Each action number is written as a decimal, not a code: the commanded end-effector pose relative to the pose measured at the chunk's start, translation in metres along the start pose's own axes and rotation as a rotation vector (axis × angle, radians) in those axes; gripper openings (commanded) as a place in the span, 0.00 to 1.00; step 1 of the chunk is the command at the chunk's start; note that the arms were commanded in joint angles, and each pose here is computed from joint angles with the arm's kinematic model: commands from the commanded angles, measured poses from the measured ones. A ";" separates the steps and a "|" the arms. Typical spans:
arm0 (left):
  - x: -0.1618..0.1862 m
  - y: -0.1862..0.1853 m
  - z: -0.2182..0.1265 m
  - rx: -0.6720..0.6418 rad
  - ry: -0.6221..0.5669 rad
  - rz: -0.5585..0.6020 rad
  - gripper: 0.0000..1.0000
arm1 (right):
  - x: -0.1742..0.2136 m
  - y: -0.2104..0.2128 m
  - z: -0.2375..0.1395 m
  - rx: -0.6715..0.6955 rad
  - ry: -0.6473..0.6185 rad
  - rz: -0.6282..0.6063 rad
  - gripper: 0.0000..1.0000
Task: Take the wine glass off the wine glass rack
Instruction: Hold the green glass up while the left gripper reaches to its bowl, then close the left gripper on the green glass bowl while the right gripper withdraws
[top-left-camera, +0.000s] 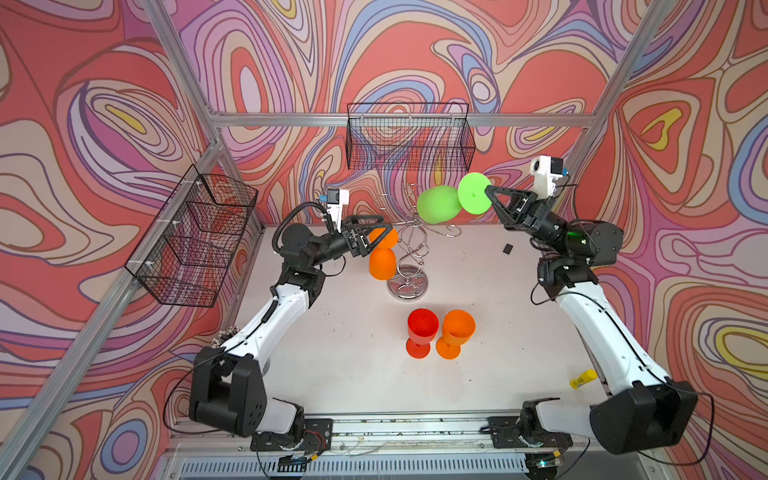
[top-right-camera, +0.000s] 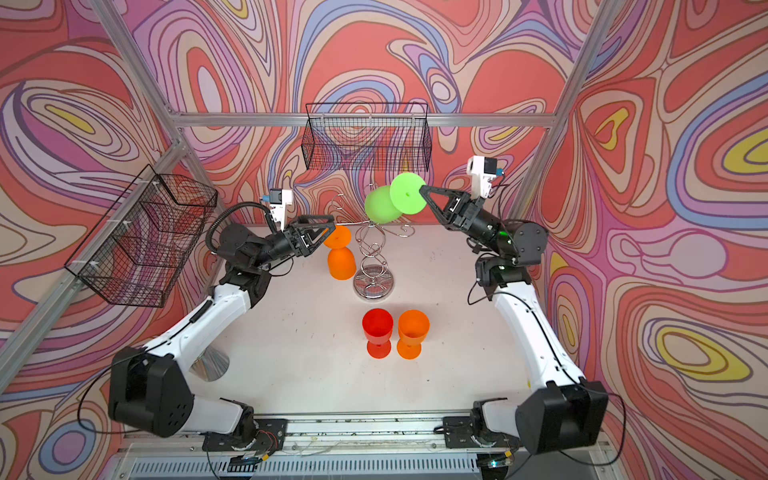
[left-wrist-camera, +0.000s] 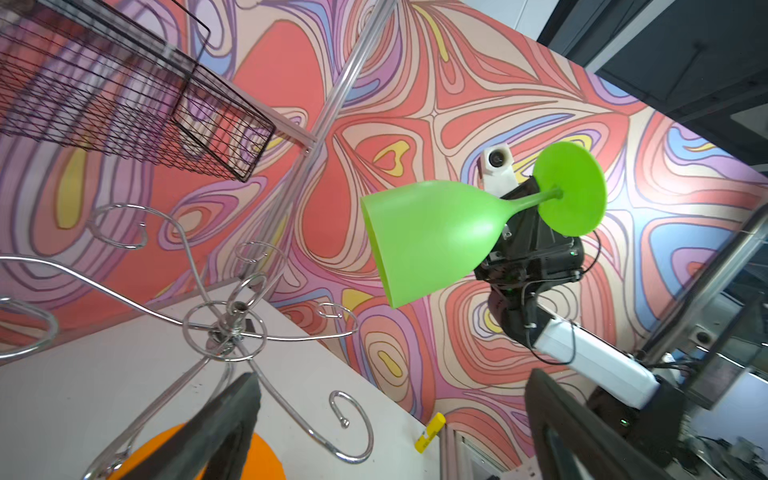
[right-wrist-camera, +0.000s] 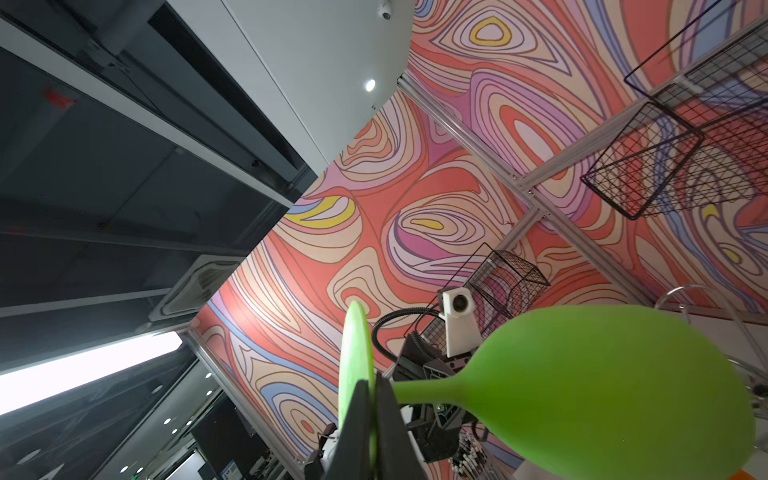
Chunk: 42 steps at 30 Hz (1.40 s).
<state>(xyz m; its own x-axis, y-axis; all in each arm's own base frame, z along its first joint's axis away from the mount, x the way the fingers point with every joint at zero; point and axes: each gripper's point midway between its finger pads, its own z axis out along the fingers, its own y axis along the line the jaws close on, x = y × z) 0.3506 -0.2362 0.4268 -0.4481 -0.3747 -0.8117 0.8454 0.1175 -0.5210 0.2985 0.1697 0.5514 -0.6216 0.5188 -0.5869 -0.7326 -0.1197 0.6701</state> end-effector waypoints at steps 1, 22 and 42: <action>-0.025 -0.065 -0.001 0.261 -0.023 0.121 0.98 | 0.012 0.066 0.001 -0.220 0.037 -0.099 0.00; -0.009 -0.105 0.029 0.413 0.078 0.183 0.82 | 0.029 0.041 0.026 -0.326 0.099 0.005 0.00; -0.010 -0.136 0.012 0.432 0.046 0.245 0.01 | 0.036 0.007 0.025 -0.259 0.101 0.042 0.30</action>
<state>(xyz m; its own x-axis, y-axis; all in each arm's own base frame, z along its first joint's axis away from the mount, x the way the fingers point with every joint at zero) 0.2545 -0.2666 0.5012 -0.2779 -0.3089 -0.9096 0.9535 -0.2038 -0.2222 0.2843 0.2039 0.5509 -0.6940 0.4385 -0.5711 -0.7187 -0.3737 0.5864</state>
